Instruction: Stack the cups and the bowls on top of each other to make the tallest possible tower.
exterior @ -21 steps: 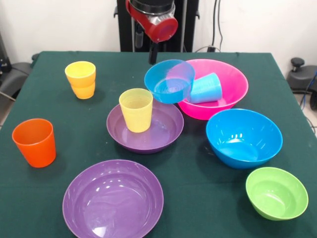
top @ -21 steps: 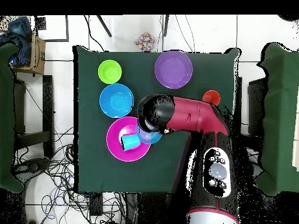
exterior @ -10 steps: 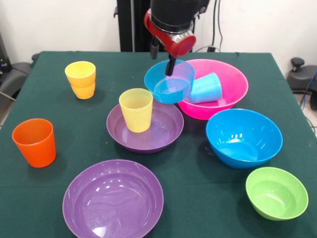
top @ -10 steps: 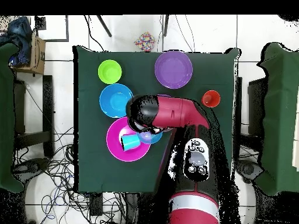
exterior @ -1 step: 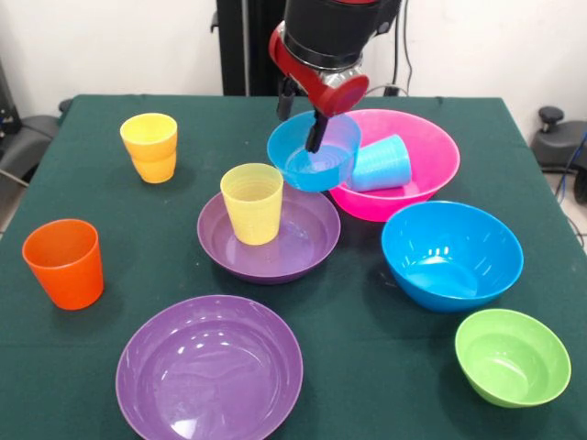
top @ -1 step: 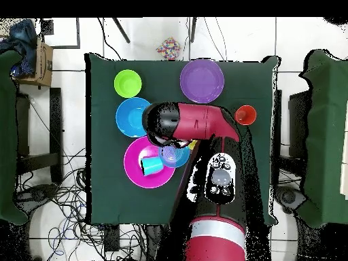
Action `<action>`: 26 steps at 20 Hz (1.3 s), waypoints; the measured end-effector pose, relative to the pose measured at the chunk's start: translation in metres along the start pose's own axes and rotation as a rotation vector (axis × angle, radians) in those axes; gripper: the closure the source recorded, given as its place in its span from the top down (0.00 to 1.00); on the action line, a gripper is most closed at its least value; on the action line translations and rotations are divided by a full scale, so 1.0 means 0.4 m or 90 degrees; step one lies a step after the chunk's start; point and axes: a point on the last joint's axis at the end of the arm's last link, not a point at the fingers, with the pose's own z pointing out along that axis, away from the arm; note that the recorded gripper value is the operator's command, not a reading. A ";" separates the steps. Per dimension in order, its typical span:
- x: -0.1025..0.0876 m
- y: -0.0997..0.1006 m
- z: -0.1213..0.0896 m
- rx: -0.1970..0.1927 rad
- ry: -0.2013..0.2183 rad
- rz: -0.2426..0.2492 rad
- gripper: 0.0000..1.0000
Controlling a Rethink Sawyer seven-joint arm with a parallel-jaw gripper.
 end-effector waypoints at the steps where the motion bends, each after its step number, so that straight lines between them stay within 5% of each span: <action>1: -0.012 0.007 -0.005 -0.001 -0.004 0.002 1.00; 14: -0.165 0.128 0.033 -0.018 -0.049 0.018 1.00; 26: -0.204 0.188 0.037 0.025 -0.009 0.025 1.00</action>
